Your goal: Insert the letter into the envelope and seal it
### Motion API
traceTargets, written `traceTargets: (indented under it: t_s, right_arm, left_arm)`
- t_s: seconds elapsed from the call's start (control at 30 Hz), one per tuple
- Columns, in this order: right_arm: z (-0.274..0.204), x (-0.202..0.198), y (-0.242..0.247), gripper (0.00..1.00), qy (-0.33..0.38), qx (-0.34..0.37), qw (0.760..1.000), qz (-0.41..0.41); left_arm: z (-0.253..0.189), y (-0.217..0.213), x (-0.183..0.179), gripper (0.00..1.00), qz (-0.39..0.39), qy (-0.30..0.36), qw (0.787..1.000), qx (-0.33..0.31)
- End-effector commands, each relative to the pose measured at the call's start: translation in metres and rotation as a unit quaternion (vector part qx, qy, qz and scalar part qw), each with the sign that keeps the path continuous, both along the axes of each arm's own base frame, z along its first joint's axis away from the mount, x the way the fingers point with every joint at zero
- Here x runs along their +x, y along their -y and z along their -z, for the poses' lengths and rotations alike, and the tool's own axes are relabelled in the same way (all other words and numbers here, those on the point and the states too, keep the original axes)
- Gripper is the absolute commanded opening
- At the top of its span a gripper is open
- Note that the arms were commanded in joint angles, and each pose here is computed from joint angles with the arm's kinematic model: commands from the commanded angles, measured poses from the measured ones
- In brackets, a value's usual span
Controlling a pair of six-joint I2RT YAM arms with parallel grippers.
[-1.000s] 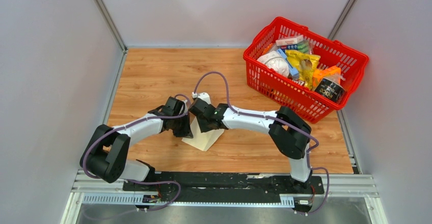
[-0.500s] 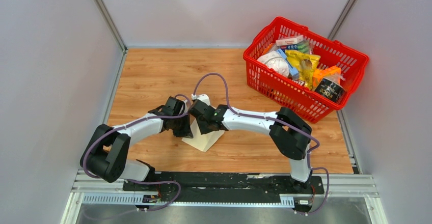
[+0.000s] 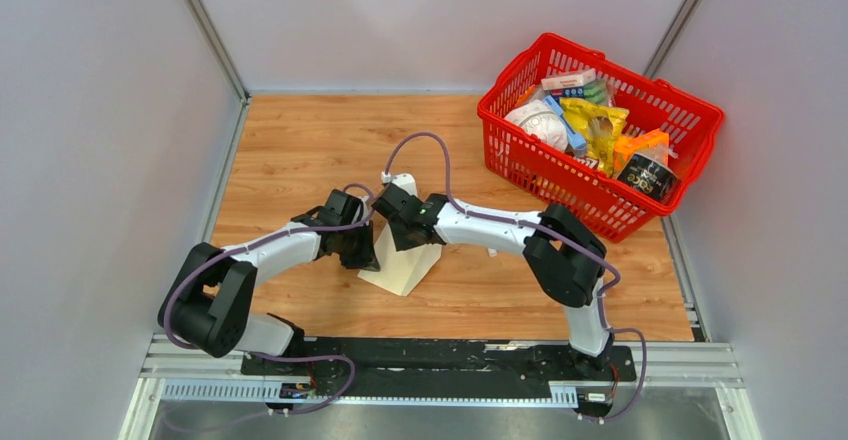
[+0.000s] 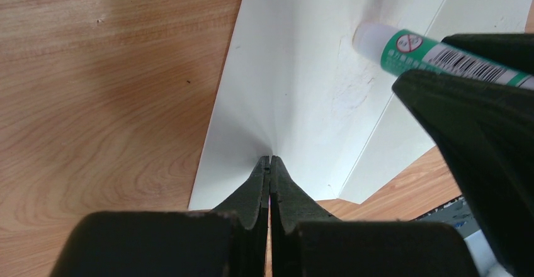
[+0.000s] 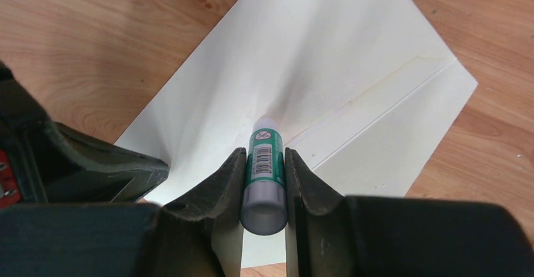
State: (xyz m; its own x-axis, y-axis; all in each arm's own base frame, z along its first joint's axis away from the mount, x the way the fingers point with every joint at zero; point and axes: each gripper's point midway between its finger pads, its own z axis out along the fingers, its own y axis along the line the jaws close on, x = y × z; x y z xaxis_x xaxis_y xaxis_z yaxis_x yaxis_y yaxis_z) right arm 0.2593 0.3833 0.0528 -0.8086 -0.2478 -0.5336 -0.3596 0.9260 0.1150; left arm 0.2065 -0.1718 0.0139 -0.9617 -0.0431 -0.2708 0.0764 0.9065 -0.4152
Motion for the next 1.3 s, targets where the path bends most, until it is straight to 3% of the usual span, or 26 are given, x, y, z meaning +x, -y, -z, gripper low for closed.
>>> traceTargets:
  t_s: [0.0,0.33,0.87,1.27]
  right_arm:
    - [0.021,0.013,0.031,0.00,-0.003,-0.059,0.998,0.033]
    - [0.018,0.021,0.037,0.00,-0.007,-0.062,0.997,0.044]
    - [0.015,-0.025,-0.009,0.00,-0.036,-0.025,0.999,-0.028]
    - [0.022,-0.035,-0.005,0.00,-0.035,-0.046,0.998,-0.036]
  left_arm:
    - [0.016,-0.013,-0.007,0.00,0.001,-0.016,0.999,0.037]
    - [0.016,-0.012,-0.007,0.00,0.000,-0.017,0.999,0.036]
    - [0.016,-0.009,-0.007,0.00,0.000,-0.020,0.999,0.027]
    - [0.016,-0.008,-0.006,0.00,0.000,-0.020,0.999,0.026]
